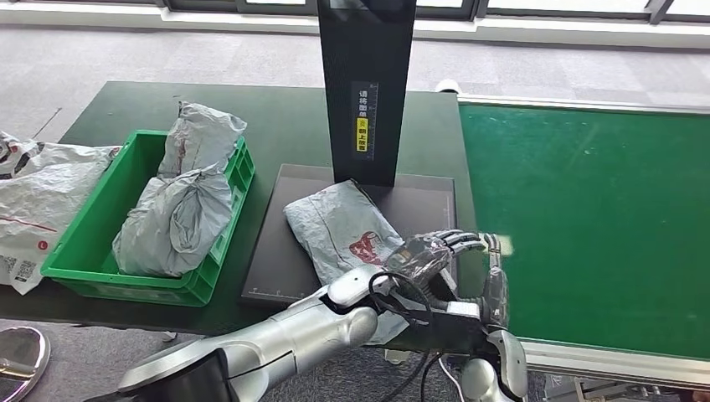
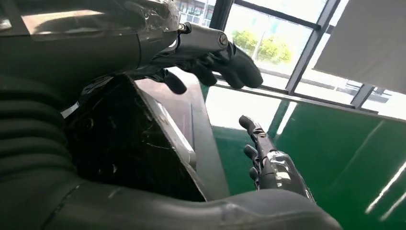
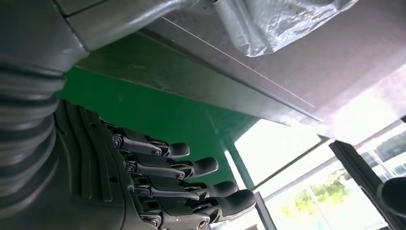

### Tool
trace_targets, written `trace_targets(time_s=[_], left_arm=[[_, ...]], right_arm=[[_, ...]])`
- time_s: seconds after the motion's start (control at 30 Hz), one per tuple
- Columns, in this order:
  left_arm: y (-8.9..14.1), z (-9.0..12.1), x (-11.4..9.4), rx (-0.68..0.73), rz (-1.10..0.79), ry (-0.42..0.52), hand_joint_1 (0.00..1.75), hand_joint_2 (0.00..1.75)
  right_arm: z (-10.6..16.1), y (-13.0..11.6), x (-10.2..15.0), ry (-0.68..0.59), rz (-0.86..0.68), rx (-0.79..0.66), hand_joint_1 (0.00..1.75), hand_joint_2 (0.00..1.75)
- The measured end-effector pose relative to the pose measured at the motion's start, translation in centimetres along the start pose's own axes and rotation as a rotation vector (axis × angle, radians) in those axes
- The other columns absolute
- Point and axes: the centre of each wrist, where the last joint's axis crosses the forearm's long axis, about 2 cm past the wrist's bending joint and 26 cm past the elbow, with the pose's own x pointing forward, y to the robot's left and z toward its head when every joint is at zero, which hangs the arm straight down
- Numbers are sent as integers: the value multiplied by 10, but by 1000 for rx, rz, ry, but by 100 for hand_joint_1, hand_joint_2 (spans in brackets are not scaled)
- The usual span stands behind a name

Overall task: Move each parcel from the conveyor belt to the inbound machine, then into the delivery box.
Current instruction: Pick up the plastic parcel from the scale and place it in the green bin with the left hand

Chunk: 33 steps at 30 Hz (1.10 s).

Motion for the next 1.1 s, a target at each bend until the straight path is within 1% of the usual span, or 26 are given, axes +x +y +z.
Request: trace_targets(time_s=[0.1,0.13,0.17,0.23,0.27,0.3,0.37,0.43,0.5,0.57,0.63,0.73,0.8,0.87,0.93,1.0,1.1], left_arm=[[-4,2,0,-26,-43,1,175,175],[-5,2,0,-31,-48,0,172,175],[-5,2,0,-34,-52,0,137,175],[-6,2,-1,-39,-59,-1,50,175],[-6,3,-1,-40,-61,-1,9,131],[-6,3,-1,-38,-61,1,0,87],[-6,3,-3,-12,-55,12,0,0],[-4,3,-6,59,-35,34,0,0],[0,5,-13,175,-8,65,0,0],[4,7,-22,278,-17,89,0,87],[11,9,-32,333,-56,99,0,175],[22,10,-45,375,-117,115,0,175],[32,11,-54,406,-147,143,0,175],[48,13,-69,450,-164,211,0,175],[60,20,-89,477,-165,302,0,175],[63,29,-105,483,-156,374,0,175],[68,35,-117,500,-139,426,0,175]], right_arm=[[5,1,-3,7,-1,14,0,175],[7,1,-4,9,-1,16,0,175],[8,1,-4,10,-1,18,0,175],[9,2,-5,13,-2,20,0,175],[9,2,-5,14,-2,20,0,175],[9,2,-5,14,-2,21,0,175],[9,1,-5,11,-2,19,0,175],[9,0,-4,7,0,16,0,175],[8,-1,-1,-2,0,9,0,175],[4,-2,4,-14,-5,-4,0,175],[-1,-4,9,-29,-12,-18,0,175],[-12,-8,14,-48,-23,-36,0,175],[-17,-8,17,-55,-30,-39,0,175],[-16,-6,17,-69,-34,-37,0,175],[-15,-3,22,-102,-39,-35,0,175],[-16,-2,28,-128,-42,-34,0,175],[-16,-1,30,-138,-43,-32,0,175]])
